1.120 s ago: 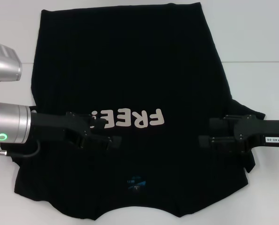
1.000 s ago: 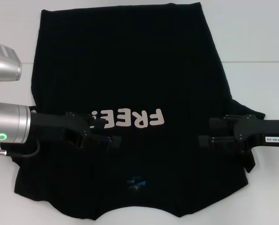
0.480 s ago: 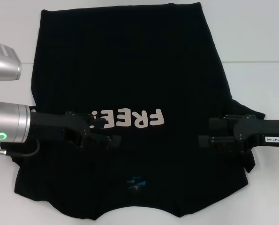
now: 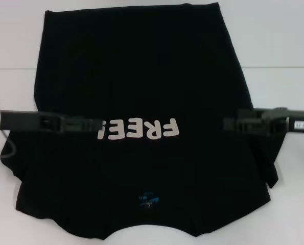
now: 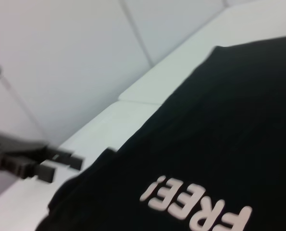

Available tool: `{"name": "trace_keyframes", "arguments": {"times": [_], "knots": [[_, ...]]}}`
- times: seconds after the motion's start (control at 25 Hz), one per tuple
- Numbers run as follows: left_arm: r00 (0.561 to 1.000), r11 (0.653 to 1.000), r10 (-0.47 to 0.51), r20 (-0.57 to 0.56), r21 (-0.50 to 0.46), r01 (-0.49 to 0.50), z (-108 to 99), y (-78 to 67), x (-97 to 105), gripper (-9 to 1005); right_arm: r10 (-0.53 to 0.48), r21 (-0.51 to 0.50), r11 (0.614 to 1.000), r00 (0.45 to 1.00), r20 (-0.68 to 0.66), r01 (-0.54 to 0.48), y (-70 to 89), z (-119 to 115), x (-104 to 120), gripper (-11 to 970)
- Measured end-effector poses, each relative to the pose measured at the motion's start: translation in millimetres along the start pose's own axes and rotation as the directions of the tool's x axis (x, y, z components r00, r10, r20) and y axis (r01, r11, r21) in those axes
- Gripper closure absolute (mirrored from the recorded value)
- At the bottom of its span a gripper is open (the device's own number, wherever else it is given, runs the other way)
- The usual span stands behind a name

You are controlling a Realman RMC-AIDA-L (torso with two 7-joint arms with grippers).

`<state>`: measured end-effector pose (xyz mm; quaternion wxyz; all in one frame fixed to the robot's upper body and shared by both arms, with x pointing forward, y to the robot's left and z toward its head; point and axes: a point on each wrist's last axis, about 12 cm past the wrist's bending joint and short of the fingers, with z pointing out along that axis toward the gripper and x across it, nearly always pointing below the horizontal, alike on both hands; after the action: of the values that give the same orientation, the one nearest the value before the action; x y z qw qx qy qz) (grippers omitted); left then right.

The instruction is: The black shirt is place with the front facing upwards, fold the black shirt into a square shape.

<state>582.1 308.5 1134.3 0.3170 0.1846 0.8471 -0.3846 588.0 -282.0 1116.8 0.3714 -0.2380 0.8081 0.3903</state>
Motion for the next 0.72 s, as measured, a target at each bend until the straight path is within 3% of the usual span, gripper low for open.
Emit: {"name": "trace_keyframes", "arguments": {"times": [0.28, 0.48, 0.72], "knots": [[0.954, 0.957, -0.279, 0.113, -0.047, 0.286, -36.0, 20.2, 9.1, 126, 0.242, 0.078, 0.966, 0.969, 0.047, -0.245, -14.9, -9.5, -42.2, 109], [0.881, 0.889, -0.445, 0.16, -0.041, 0.457, -50.9, 32.8, 25.1, 128, 0.354, 0.126, 0.923, 0.931, 0.083, -0.362, -27.7, -15.4, -63.2, 109], [0.783, 0.792, -0.597, 0.174, -0.03, 0.61, -62.5, 43.0, 57.9, 131, 0.379, 0.144, 0.91, 0.92, 0.095, -0.39, -31.7, -15.3, -68.6, 109]]}}
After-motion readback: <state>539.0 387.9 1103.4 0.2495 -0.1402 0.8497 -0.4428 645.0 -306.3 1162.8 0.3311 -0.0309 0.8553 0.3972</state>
